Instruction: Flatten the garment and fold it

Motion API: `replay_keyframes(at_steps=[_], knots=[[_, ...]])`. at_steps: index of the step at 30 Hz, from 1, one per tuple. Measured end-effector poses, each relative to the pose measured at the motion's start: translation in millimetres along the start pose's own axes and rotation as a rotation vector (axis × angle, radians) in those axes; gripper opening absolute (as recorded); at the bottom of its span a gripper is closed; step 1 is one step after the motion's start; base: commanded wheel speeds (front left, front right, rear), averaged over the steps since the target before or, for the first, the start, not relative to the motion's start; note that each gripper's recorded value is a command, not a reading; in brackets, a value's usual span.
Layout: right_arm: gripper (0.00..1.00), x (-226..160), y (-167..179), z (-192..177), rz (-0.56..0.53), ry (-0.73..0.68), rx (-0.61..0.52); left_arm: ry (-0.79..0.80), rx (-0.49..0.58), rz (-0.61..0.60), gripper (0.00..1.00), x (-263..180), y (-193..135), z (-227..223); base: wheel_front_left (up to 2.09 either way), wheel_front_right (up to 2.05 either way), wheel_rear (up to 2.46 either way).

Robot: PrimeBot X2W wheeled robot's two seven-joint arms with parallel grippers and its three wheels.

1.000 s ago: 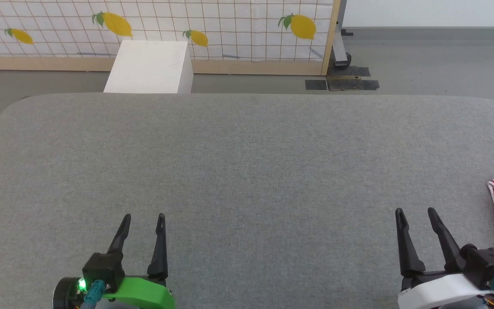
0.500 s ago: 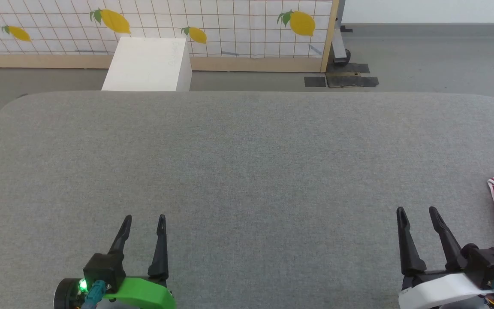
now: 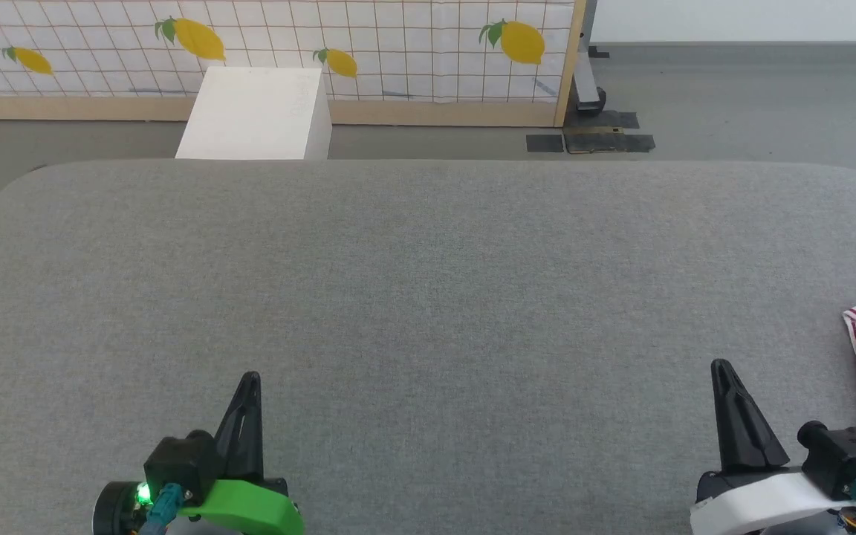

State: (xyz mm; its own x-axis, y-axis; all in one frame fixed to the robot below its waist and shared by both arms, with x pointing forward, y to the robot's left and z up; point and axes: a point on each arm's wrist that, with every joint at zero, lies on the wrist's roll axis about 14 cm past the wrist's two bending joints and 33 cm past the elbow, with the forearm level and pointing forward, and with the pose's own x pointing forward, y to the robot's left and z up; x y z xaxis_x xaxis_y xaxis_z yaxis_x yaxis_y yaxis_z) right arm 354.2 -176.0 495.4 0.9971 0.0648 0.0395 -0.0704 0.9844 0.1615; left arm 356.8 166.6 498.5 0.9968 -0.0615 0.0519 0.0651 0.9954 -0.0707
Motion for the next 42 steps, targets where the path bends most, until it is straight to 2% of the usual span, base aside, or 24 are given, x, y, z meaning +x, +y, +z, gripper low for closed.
replay_keyframes(at_steps=[42], knots=[[0.00, 3.7, 6.3, 4.0, 0.026, 0.035, -0.069, 0.032, 0.039, 0.013, 0.00, 3.2, 2.5, 4.9, 0.00, 0.00, 0.00]])
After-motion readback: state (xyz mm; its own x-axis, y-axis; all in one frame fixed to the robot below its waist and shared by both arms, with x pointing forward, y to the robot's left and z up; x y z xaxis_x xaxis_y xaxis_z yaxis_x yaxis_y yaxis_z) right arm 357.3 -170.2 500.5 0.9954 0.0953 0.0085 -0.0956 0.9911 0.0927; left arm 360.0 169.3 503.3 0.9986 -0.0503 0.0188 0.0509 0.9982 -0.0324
